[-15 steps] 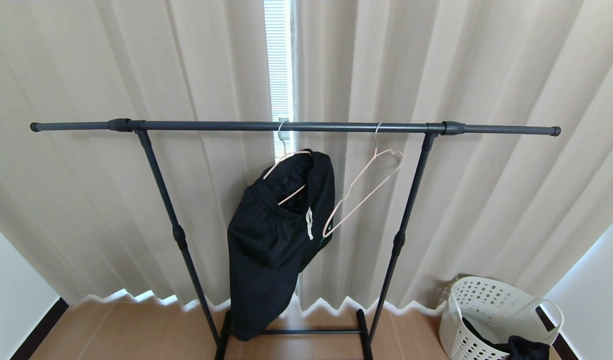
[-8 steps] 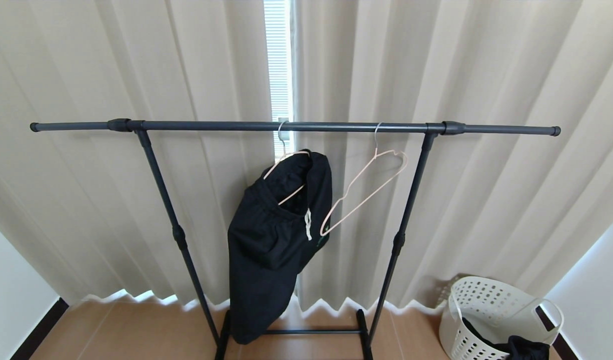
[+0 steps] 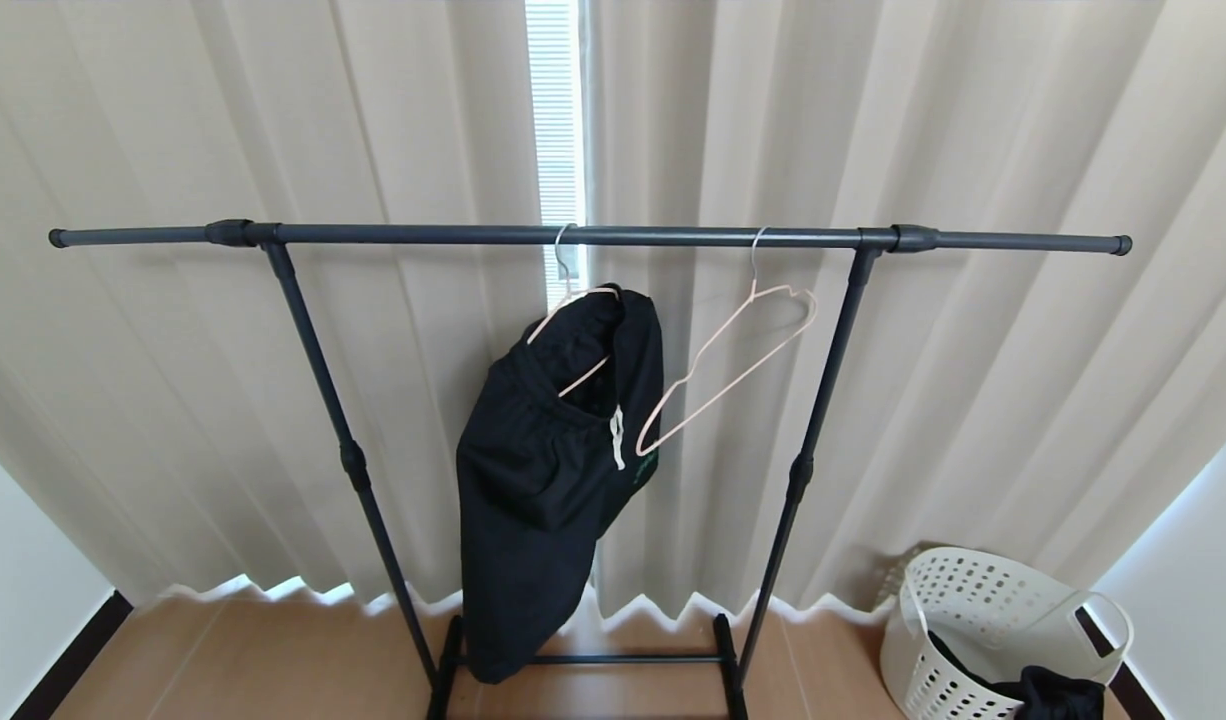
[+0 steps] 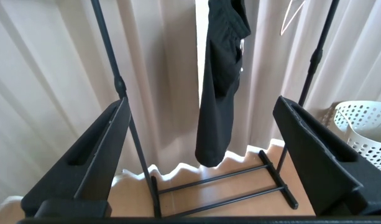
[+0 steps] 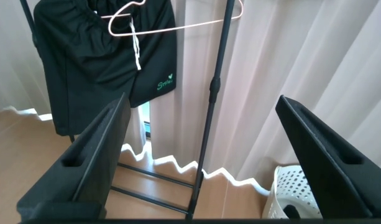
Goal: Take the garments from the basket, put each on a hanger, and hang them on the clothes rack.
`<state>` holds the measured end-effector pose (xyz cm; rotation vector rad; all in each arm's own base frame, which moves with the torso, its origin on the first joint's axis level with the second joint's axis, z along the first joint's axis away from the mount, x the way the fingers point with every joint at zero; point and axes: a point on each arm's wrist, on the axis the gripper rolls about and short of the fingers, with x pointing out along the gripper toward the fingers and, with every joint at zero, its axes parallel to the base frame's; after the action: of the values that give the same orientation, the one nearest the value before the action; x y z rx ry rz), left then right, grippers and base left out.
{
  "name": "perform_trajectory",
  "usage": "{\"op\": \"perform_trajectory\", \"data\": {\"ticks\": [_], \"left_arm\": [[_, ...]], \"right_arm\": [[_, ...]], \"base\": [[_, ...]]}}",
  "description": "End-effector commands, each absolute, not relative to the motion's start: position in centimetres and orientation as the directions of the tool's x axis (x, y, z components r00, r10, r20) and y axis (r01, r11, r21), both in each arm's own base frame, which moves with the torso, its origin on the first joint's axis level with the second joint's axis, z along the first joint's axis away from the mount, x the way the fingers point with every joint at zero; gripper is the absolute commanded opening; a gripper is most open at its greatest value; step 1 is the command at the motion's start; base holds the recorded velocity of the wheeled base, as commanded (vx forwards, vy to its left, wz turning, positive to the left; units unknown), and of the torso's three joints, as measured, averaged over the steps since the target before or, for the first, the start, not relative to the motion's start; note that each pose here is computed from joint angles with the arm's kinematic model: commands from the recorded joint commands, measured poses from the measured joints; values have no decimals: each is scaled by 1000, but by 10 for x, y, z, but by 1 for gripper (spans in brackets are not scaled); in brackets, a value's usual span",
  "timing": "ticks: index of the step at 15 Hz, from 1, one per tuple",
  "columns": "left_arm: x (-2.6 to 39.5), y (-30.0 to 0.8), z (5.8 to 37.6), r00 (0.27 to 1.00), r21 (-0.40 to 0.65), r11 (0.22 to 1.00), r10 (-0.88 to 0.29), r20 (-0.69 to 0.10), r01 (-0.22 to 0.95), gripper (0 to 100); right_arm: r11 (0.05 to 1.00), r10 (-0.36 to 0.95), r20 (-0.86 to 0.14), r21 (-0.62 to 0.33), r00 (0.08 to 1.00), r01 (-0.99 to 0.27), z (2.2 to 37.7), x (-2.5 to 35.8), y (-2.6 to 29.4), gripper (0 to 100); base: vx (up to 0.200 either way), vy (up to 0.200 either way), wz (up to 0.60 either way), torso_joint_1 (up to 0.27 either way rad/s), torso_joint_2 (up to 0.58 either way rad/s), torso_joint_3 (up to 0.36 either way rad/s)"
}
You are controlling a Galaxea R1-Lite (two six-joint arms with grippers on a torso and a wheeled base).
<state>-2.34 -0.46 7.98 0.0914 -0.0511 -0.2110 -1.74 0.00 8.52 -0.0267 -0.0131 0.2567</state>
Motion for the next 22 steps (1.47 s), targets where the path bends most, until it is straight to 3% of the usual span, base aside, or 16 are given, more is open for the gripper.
{"op": "perform_trajectory", "data": {"ticks": [1,10,22], "left_arm": [[-23,-5,80,976,96,974,-212,42,207,100],[-23,-5,80,976,96,974,-212,42,207,100],[-23,-5,80,976,96,974,-212,42,207,100]], "right_arm": [[967,255,11,-29,967,-254,85,-17,0,100],[966,258,11,-29,966,-257,85,-17,0,100],[965,261,9,-29,965,-260,85,-17,0,100]], "base": [[0,0,0,-139,344,193],[0,0,0,-157,378,213],[0,0,0,-208,529,321]]}}
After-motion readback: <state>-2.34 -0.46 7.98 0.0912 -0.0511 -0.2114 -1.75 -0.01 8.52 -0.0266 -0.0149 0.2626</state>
